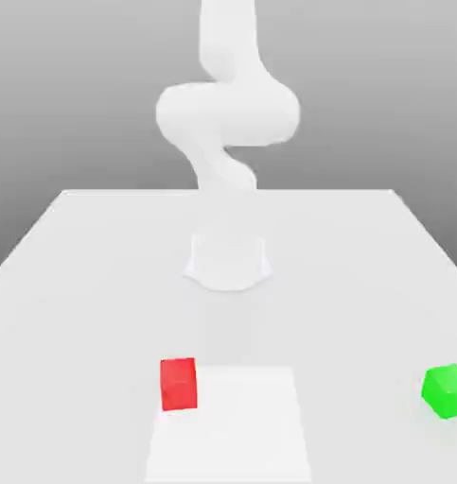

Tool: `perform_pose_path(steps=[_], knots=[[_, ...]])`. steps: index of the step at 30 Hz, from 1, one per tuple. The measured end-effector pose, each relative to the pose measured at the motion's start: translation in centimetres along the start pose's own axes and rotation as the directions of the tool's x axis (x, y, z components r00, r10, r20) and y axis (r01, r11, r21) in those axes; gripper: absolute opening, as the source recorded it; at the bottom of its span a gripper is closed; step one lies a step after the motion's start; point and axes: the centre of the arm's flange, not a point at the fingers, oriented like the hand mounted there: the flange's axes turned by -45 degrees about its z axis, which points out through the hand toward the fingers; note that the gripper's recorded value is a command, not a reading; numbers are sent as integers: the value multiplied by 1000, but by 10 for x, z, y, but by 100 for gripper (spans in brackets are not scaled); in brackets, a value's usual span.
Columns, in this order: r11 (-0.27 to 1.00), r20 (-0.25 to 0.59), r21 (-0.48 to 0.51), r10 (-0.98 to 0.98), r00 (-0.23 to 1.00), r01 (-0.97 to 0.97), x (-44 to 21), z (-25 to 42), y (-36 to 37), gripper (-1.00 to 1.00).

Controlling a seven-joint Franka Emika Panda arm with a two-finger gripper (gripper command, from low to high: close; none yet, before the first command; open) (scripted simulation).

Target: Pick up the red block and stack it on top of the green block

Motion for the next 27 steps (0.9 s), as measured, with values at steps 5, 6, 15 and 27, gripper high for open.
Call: perform_pose_path(steps=[5,6,15,27], knots=[[967,122,-112,240,963,-227,-31,103,12,0],[953,140,-138,288,947,-270,-40,121,16,0],[710,221,-390,690,689,-586,-145,258,61,0],[243,120,-649,969,218,-721,-306,345,97,0]])
